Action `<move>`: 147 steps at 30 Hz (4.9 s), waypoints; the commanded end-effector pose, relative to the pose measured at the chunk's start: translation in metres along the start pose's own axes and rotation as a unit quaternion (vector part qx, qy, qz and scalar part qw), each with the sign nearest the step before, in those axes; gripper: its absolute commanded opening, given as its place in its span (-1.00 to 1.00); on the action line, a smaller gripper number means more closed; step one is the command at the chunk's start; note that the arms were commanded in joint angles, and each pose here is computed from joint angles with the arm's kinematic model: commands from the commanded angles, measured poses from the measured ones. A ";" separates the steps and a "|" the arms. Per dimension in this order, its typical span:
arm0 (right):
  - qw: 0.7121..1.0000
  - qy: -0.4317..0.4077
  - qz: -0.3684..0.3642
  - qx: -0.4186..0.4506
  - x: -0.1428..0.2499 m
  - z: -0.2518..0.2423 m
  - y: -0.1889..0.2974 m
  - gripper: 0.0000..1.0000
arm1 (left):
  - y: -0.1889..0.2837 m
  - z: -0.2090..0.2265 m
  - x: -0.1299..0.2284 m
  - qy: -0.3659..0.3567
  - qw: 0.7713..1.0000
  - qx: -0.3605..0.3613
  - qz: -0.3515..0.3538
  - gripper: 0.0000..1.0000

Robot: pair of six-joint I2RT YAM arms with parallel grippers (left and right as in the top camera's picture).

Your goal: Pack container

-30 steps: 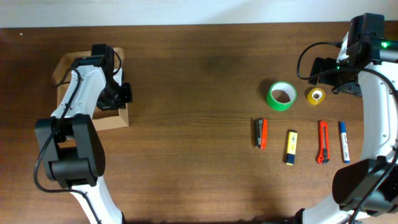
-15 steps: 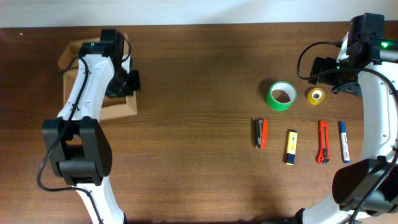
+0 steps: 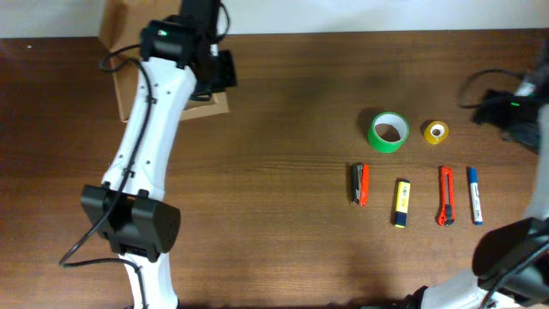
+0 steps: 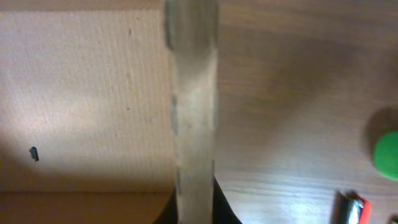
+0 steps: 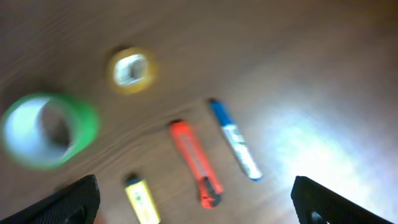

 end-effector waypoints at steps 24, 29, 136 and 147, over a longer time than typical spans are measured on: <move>0.968 -0.243 -0.009 -0.063 -0.023 -0.119 -0.001 0.98 | -0.082 -0.150 0.086 -0.145 0.986 0.017 0.085 -0.96; 0.969 -0.237 -0.010 -0.065 -0.023 -0.114 0.000 0.98 | -0.098 -0.161 0.098 -0.132 0.986 0.013 0.099 -0.96; 0.966 0.237 0.100 -0.034 0.052 0.154 -0.109 0.54 | 0.055 0.287 -0.041 0.245 0.942 -0.220 -0.066 1.00; 0.970 0.222 0.089 -0.047 0.047 0.164 -0.118 0.15 | 0.054 0.284 -0.041 0.245 0.945 -0.207 -0.064 1.00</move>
Point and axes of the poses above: each gripper's point midway between its finger pads, its own y axis back along the fingers, its own z axis along the line the jaws close on, x = y × z, the point moved 3 cm from there along y, back along the fingers, and after that the axes turned 5 degrees about -y, right-handed, at the moved point
